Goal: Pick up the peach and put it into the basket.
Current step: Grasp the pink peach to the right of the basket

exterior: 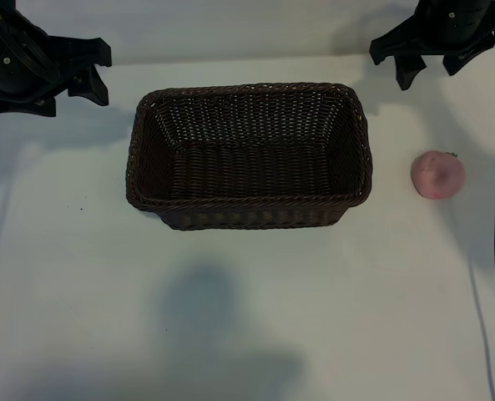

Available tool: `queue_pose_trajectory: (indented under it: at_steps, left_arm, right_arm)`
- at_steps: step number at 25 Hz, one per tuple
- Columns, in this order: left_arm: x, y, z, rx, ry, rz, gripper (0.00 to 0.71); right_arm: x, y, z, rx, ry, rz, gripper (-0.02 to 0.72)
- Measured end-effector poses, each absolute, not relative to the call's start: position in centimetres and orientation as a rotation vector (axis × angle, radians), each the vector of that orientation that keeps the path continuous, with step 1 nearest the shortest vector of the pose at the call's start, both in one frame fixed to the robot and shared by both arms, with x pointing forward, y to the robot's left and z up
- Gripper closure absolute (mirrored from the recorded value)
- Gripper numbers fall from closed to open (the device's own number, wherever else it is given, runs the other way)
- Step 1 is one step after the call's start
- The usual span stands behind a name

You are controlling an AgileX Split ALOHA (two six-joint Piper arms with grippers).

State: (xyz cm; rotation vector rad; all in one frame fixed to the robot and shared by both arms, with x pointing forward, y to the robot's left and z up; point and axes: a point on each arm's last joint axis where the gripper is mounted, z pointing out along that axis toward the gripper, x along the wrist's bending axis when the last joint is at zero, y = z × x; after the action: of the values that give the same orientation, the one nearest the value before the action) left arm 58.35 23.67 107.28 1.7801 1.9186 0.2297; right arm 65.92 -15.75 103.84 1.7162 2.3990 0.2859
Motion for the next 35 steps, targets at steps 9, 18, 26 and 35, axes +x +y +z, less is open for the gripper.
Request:
queue_pose_trajectory:
  at_steps: [9, 18, 26, 35]
  left_arm:
    - [58.3, 23.7, 107.3, 1.789, 1.915, 0.236, 0.123]
    - [58.4, 23.7, 107.3, 1.790, 1.913, 0.242, 0.123]
    - [58.4, 23.9, 107.3, 1.803, 1.911, 0.262, 0.123]
    - [58.4, 23.9, 107.3, 1.808, 1.908, 0.276, 0.123]
  right_arm:
    - [66.1, -16.2, 103.6, 1.767, 2.375, 0.289, 0.115]
    - [65.5, -19.3, 99.3, 1.897, 2.383, 0.087, 0.115]
    - [64.1, -19.9, 94.9, 1.944, 2.375, 0.048, 0.115]
    - [63.3, -20.0, 91.8, 1.939, 2.342, 0.134, 0.230]
